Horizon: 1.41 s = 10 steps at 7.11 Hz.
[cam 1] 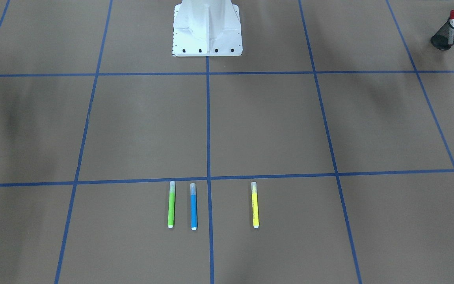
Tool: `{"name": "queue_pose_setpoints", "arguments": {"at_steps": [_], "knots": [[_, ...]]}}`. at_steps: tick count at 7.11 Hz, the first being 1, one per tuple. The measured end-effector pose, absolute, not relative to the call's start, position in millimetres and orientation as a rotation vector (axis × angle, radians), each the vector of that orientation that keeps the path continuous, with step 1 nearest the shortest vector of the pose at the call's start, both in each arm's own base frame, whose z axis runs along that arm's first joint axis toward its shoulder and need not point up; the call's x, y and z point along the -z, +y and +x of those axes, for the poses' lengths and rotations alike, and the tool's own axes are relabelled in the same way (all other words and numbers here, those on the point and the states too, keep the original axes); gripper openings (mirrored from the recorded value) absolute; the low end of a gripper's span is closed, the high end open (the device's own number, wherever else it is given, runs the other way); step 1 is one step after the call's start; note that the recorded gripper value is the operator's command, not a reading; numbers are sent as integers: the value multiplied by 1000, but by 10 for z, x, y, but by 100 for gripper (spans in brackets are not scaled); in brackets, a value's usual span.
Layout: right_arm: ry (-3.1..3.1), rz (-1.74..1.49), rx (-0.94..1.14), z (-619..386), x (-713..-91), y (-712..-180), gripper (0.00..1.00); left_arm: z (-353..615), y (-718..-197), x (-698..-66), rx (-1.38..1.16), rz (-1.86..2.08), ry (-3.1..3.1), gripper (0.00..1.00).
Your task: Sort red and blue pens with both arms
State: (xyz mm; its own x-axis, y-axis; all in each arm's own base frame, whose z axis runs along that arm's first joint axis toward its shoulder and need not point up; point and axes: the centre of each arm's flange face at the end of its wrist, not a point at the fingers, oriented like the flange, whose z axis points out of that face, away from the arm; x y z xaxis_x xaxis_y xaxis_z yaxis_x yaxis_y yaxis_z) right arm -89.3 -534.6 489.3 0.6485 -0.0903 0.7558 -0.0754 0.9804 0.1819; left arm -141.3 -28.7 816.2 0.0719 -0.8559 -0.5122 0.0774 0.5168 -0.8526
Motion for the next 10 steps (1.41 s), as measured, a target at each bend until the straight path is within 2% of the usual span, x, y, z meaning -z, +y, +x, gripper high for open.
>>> {"name": "queue_pose_setpoints", "arguments": {"at_steps": [3, 6, 10], "knots": [[-868, 205, 9, -895, -4885, -5350, 100, -1653, -481, -7998, 807, -706, 1293, 100], [-865, 200, 6, -895, -4913, -5354, 100, -2079, -868, -7450, 729, -471, 1159, 100], [-863, 194, 3, -897, -4941, -5358, 100, -2330, -1843, -6821, 392, -100, 864, 100]]}}
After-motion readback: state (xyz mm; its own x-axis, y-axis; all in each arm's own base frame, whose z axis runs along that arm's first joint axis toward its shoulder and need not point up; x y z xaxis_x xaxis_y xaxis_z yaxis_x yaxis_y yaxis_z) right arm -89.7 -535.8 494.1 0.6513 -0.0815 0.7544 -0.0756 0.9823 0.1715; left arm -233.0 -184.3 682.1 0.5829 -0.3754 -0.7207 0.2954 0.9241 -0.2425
